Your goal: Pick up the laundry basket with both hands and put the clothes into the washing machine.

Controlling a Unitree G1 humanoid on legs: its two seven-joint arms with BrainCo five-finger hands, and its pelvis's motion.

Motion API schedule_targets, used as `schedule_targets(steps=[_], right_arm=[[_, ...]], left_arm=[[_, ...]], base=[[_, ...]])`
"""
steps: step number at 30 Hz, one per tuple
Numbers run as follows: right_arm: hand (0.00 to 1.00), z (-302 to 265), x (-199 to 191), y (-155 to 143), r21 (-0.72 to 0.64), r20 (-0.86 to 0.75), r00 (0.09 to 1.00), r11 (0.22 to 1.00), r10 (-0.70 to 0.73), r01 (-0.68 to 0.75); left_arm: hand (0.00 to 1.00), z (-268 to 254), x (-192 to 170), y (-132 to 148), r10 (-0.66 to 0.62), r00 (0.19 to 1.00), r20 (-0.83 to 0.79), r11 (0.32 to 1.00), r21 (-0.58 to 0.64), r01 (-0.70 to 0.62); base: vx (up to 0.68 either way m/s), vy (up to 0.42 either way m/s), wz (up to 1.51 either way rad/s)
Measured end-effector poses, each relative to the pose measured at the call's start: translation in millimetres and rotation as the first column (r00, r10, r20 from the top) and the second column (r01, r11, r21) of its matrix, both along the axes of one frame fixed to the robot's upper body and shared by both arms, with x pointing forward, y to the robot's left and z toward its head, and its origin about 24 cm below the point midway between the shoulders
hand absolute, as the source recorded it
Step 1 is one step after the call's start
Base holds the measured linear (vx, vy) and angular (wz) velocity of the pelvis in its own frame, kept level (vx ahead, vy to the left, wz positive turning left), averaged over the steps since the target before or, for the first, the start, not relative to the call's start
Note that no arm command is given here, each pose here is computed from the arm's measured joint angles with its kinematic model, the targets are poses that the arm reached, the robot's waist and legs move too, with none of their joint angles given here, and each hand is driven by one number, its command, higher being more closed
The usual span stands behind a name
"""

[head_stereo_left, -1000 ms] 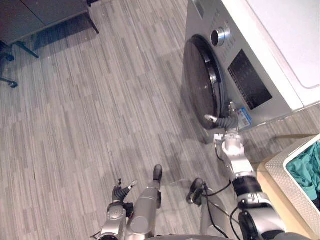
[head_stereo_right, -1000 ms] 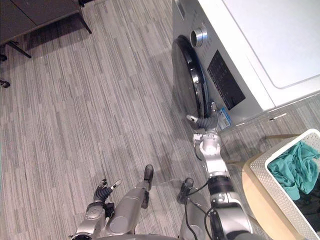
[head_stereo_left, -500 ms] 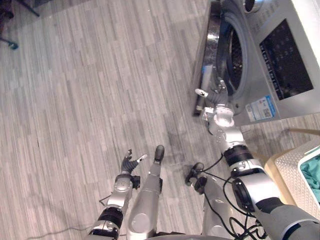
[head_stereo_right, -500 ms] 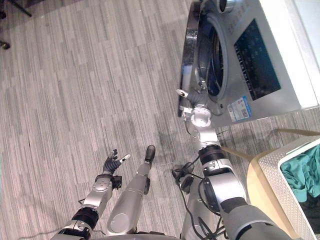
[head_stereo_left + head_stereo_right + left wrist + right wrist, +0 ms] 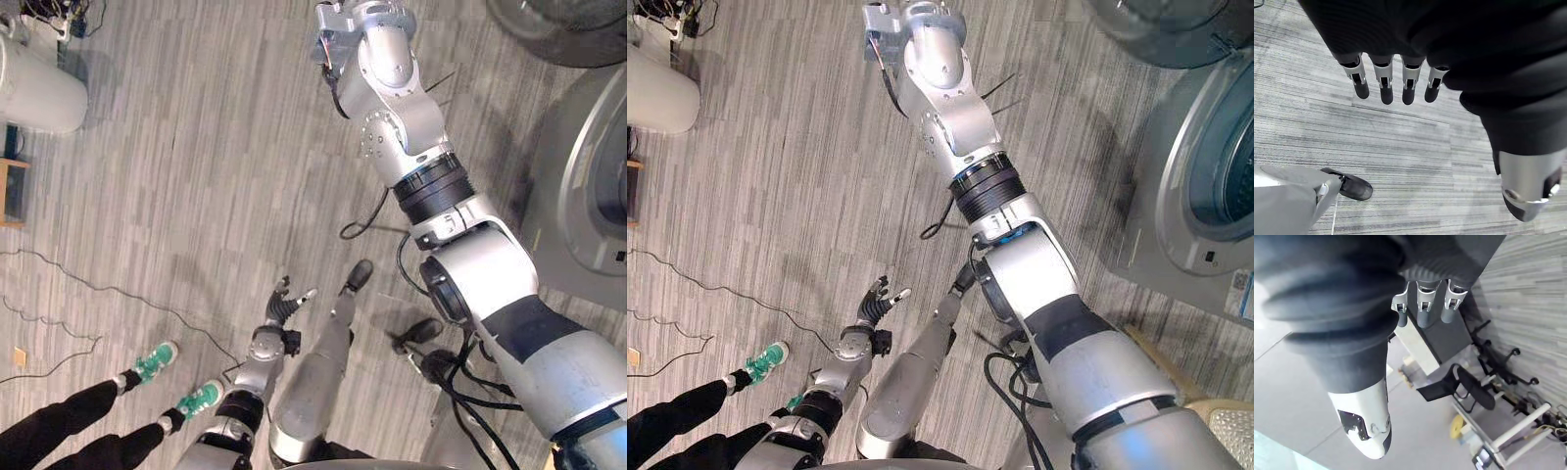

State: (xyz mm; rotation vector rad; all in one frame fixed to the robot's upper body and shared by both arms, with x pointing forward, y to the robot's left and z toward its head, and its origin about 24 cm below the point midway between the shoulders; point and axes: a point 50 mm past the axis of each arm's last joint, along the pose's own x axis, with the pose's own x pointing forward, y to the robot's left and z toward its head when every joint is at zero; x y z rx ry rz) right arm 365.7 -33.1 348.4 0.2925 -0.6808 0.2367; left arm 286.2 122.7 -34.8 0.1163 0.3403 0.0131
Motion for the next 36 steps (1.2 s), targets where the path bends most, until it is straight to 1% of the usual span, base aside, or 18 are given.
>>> schedule_targets(steps=[3, 5, 8, 10, 12, 13, 14, 15, 17, 18, 19, 21, 23, 25, 29, 32, 34, 36], right_arm=[[0.0, -40, -1, -13, -0.132, 0.0, 0.998, 0.989, -0.063, 0.062], [0.0, -82, -2, -36, -0.298, -0.002, 0.989, 0.944, -0.149, 0.142], [0.0, -126, -9, -59, -0.447, -0.016, 0.976, 0.874, -0.219, 0.189], [0.0, -151, -15, -69, -0.516, -0.042, 0.971, 0.837, -0.235, 0.18], [0.0, -177, -25, -78, -0.556, -0.088, 0.968, 0.818, -0.236, 0.149], [0.0, -182, -27, -81, -0.559, -0.102, 0.967, 0.817, -0.235, 0.14], [0.0, -190, -33, -87, -0.55, -0.123, 0.964, 0.824, -0.237, 0.132], [0.0, -196, -40, -96, -0.533, -0.138, 0.959, 0.834, -0.248, 0.139], [0.0, -205, -51, -107, -0.503, -0.154, 0.951, 0.85, -0.267, 0.157], [0.0, -207, -56, -110, -0.494, -0.157, 0.949, 0.853, -0.274, 0.165], [0.0, -212, -65, -118, -0.474, -0.165, 0.942, 0.861, -0.293, 0.185], [0.0, -215, -77, -119, -0.434, -0.165, 0.943, 0.879, -0.29, 0.194], [0.0, -212, -96, -123, -0.373, -0.14, 0.944, 0.899, -0.3, 0.23], [0.0, -216, -103, -129, -0.369, -0.152, 0.936, 0.897, -0.318, 0.245], [0.0, -213, -112, -134, -0.341, -0.139, 0.932, 0.9, -0.333, 0.271], [0.0, -215, -117, -134, -0.328, -0.143, 0.932, 0.904, -0.334, 0.274], [0.0, -217, -118, -131, -0.306, -0.158, 0.93, 0.912, -0.331, 0.273], [0.0, -218, -118, -128, -0.281, -0.168, 0.928, 0.918, -0.334, 0.28]], left_arm=[[0.0, 12, 12, 13, 0.015, 0.999, 0.044, 0.999, 0.043, -0.017], [0.0, 34, 31, 24, 0.024, 0.992, 0.12, 0.996, 0.088, -0.035], [0.0, 72, 57, 43, 0.043, 0.972, 0.233, 0.984, 0.161, -0.082], [0.0, 104, 74, 62, 0.056, 0.948, 0.313, 0.967, 0.221, -0.131], [0.0, 153, 95, 96, 0.082, 0.911, 0.405, 0.926, 0.307, -0.22], [0.0, 165, 98, 107, 0.092, 0.901, 0.425, 0.909, 0.333, -0.25], [0.0, 192, 104, 124, 0.111, 0.877, 0.467, 0.88, 0.364, -0.305], [0.0, 217, 107, 136, 0.133, 0.85, 0.511, 0.856, 0.373, -0.358], [0.0, 251, 107, 151, 0.164, 0.799, 0.578, 0.826, 0.363, -0.432], [0.0, 261, 107, 153, 0.167, 0.783, 0.599, 0.82, 0.357, -0.448], [0.0, 265, 110, 140, 0.12, 0.781, 0.613, 0.827, 0.374, -0.42], [0.0, 266, 111, 138, 0.145, 0.775, 0.615, 0.828, 0.354, -0.435], [0.0, 287, 108, 149, 0.231, 0.72, 0.655, 0.818, 0.269, -0.508], [0.0, 292, 104, 161, 0.304, 0.687, 0.66, 0.807, 0.206, -0.554], [0.0, 298, 97, 174, 0.375, 0.639, 0.671, 0.788, 0.131, -0.601], [0.0, 298, 93, 174, 0.377, 0.625, 0.684, 0.788, 0.117, -0.604], [0.0, 288, 91, 171, 0.372, 0.626, 0.685, 0.797, 0.11, -0.594], [0.0, 249, 89, 156, 0.363, 0.676, 0.641, 0.824, 0.119, -0.554]], base=[[-0.09, 0.001, -0.93], [-0.1, 0.039, -0.86], [-0.06, 0.041, -0.88], [-0.04, 0.021, -0.78], [-0.05, -0.001, -0.72], [-0.05, -0.021, -0.65], [-0.04, -0.014, -0.56], [-0.04, -0.007, -0.51], [0.0, 0.011, -0.53], [0.03, 0.022, -0.54], [0.04, 0.022, -0.42], [0.05, 0.029, -0.34], [0.03, 0.019, -0.27], [0.03, 0.004, -0.24], [0.04, 0.003, -0.13], [0.06, 0.014, 0.0], [0.07, 0.009, 0.08], [0.07, 0.007, 0.12]])
